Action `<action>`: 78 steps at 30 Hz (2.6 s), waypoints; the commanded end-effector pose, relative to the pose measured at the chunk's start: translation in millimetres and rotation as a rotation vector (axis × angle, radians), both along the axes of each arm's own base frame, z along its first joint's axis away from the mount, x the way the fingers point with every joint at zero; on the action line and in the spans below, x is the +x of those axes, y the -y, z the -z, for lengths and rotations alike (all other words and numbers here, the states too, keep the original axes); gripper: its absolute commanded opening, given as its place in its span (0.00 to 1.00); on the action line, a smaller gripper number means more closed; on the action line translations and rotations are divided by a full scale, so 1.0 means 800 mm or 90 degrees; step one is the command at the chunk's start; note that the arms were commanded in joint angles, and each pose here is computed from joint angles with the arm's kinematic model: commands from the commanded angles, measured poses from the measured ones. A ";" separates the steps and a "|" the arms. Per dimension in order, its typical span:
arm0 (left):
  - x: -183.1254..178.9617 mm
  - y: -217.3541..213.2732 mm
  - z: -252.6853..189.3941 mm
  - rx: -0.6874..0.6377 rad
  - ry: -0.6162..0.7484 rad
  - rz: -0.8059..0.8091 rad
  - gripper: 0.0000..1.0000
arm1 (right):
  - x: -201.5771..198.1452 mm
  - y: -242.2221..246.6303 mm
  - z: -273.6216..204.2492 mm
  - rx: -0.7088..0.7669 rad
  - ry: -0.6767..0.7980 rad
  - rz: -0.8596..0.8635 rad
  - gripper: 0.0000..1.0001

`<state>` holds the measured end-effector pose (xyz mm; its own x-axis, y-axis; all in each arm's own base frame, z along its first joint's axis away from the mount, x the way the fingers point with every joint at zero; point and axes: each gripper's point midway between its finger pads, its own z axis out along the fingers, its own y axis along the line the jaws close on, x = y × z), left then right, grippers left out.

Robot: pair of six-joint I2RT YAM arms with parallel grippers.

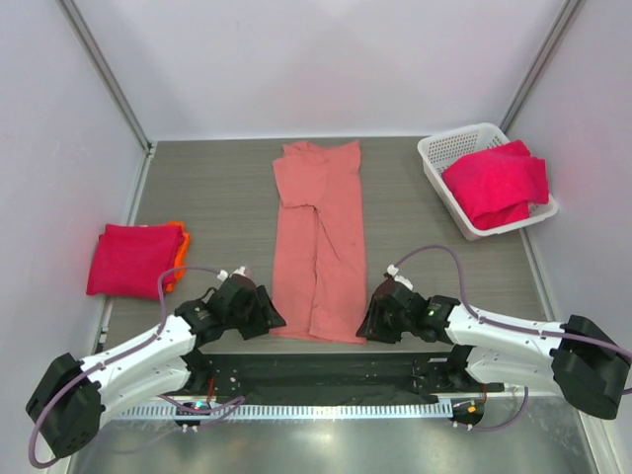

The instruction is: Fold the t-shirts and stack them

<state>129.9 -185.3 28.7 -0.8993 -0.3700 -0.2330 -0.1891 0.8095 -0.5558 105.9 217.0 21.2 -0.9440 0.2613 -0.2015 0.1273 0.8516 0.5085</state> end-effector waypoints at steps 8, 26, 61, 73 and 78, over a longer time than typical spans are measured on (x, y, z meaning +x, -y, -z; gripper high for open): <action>-0.015 -0.028 0.029 0.059 -0.023 -0.018 0.26 | -0.005 0.007 0.003 -0.014 -0.005 0.005 0.15; 0.138 -0.004 -0.131 0.036 0.140 -0.036 0.00 | 0.170 0.024 -0.132 -0.077 0.228 0.043 0.01; 0.414 -0.003 -0.086 0.026 0.109 -0.135 0.77 | 0.438 0.039 -0.103 -0.019 0.182 0.081 0.68; 0.283 -0.025 -0.043 0.018 0.053 -0.114 0.68 | 0.291 0.038 -0.046 0.034 0.088 0.033 0.60; 0.258 -0.028 -0.021 0.022 0.022 -0.105 0.61 | 0.272 0.017 -0.035 0.066 0.066 0.019 0.57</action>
